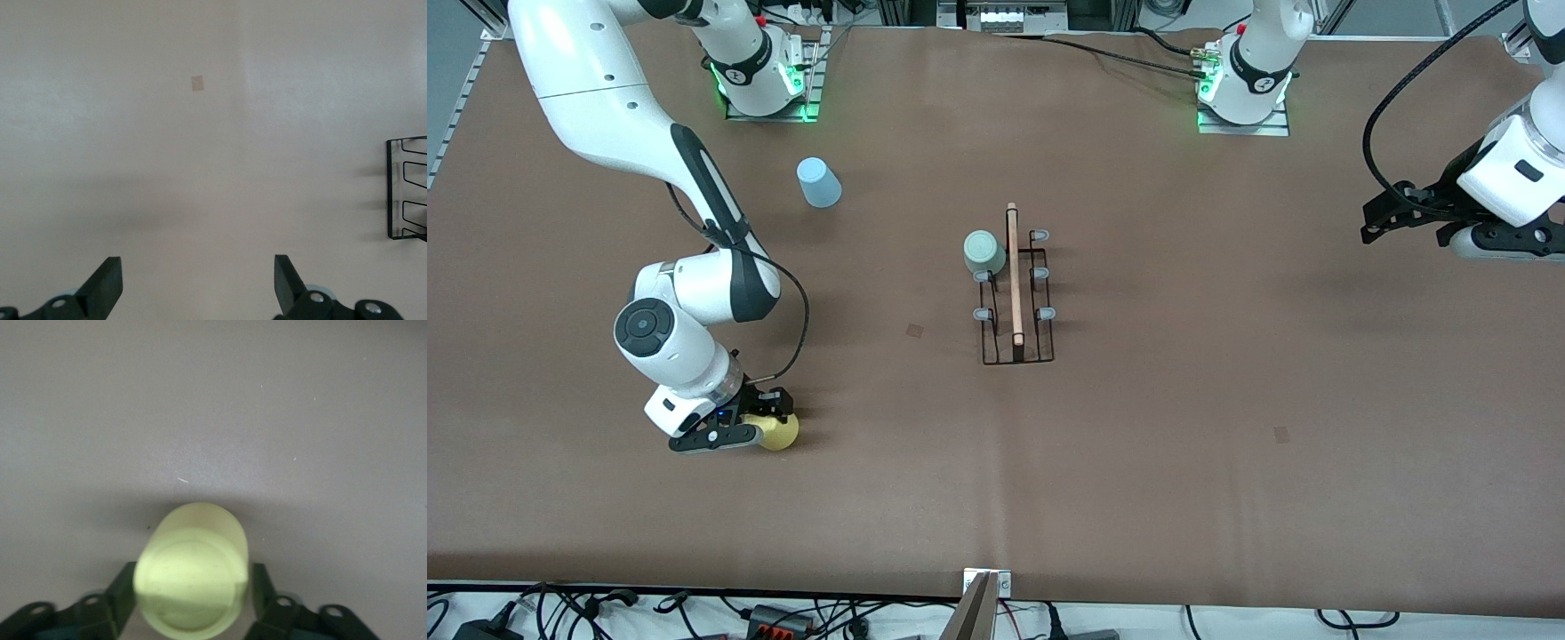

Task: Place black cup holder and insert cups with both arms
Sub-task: 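Close the right gripper around the yellow cup, then carry the yellow cup to the rack and lower it onto a peg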

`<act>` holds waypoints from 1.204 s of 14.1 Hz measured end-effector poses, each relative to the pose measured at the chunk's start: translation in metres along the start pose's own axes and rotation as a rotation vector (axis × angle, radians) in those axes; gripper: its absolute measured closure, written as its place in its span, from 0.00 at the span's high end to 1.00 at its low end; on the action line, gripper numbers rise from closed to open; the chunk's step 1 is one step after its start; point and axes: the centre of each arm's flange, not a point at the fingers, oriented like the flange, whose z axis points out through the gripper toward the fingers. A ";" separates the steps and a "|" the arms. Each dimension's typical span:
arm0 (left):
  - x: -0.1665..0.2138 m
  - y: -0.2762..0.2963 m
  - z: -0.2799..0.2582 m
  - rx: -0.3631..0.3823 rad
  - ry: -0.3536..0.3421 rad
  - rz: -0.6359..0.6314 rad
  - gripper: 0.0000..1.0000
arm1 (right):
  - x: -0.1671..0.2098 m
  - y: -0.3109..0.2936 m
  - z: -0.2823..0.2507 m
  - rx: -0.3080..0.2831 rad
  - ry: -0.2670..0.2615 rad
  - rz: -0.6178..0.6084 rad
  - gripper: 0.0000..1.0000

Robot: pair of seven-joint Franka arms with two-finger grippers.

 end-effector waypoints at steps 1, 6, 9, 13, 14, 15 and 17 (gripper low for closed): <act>0.000 0.000 0.000 0.000 0.000 0.000 1.00 | 0.001 -0.001 -0.001 0.000 0.003 -0.001 0.66; 0.000 0.000 0.000 0.000 0.000 0.000 1.00 | 0.012 -0.021 -0.030 0.002 -0.005 -0.019 0.66; 0.000 0.000 0.000 0.000 -0.001 0.000 1.00 | 0.016 -0.078 -0.111 0.001 -0.043 0.074 0.66; 0.000 0.000 0.000 0.000 -0.002 0.000 1.00 | -0.012 -0.205 -0.183 0.036 -0.032 0.307 0.66; 0.000 0.000 0.000 0.000 -0.002 0.000 1.00 | -0.026 -0.244 -0.186 0.045 -0.036 0.356 0.66; 0.000 0.000 0.000 0.000 -0.002 -0.001 1.00 | -0.040 -0.277 -0.188 0.053 -0.040 0.392 0.66; 0.000 0.000 0.000 0.000 -0.002 -0.001 1.00 | -0.060 -0.324 -0.194 0.067 -0.033 0.427 0.66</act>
